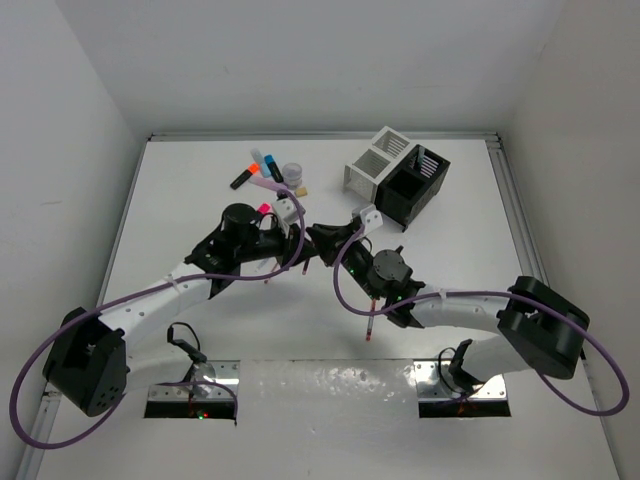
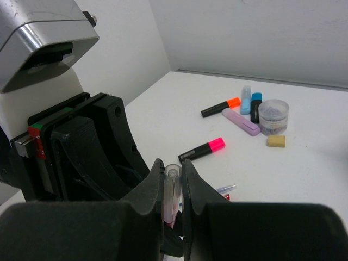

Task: Sort the stationery into containers
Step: Close the pen cap on the pen.

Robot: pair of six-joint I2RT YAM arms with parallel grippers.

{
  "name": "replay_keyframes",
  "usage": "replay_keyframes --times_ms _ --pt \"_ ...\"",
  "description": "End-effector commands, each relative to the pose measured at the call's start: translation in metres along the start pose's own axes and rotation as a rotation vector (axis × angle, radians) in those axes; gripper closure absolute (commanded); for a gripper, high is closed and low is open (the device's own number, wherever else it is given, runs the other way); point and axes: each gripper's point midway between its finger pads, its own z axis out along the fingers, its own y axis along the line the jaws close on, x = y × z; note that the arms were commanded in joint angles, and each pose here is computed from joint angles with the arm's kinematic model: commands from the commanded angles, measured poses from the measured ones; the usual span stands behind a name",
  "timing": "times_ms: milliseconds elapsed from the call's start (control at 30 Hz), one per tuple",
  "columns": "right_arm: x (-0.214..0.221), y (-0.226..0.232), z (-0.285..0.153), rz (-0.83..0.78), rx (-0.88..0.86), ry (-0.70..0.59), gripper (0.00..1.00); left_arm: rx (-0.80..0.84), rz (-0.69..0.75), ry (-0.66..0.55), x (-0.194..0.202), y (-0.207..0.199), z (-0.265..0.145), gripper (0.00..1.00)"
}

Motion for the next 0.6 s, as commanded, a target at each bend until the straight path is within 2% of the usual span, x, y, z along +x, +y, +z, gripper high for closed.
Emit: replay_keyframes --times_ms 0,100,233,300,433,567 --pt "0.155 -0.024 -0.078 -0.158 -0.009 0.562 1.00 0.019 0.307 -0.524 -0.163 -0.026 -0.035 1.00" --pt "0.144 -0.017 -0.070 -0.143 -0.018 0.529 1.00 0.025 0.302 -0.515 -0.160 -0.027 -0.034 1.00" --pt "0.087 -0.006 -0.042 -0.168 -0.031 0.407 1.00 0.066 0.297 -0.483 -0.148 -0.033 -0.031 1.00" --pt "0.057 -0.002 -0.028 -0.195 -0.039 0.346 0.95 0.078 0.286 -0.461 -0.140 -0.034 -0.028 1.00" --pt "-0.008 0.000 -0.012 -0.227 -0.022 0.231 0.74 0.065 0.257 -0.419 -0.126 -0.029 -0.025 1.00" --pt "-0.057 0.002 -0.011 -0.227 -0.027 0.117 0.60 0.064 0.250 -0.404 -0.122 -0.028 -0.024 1.00"
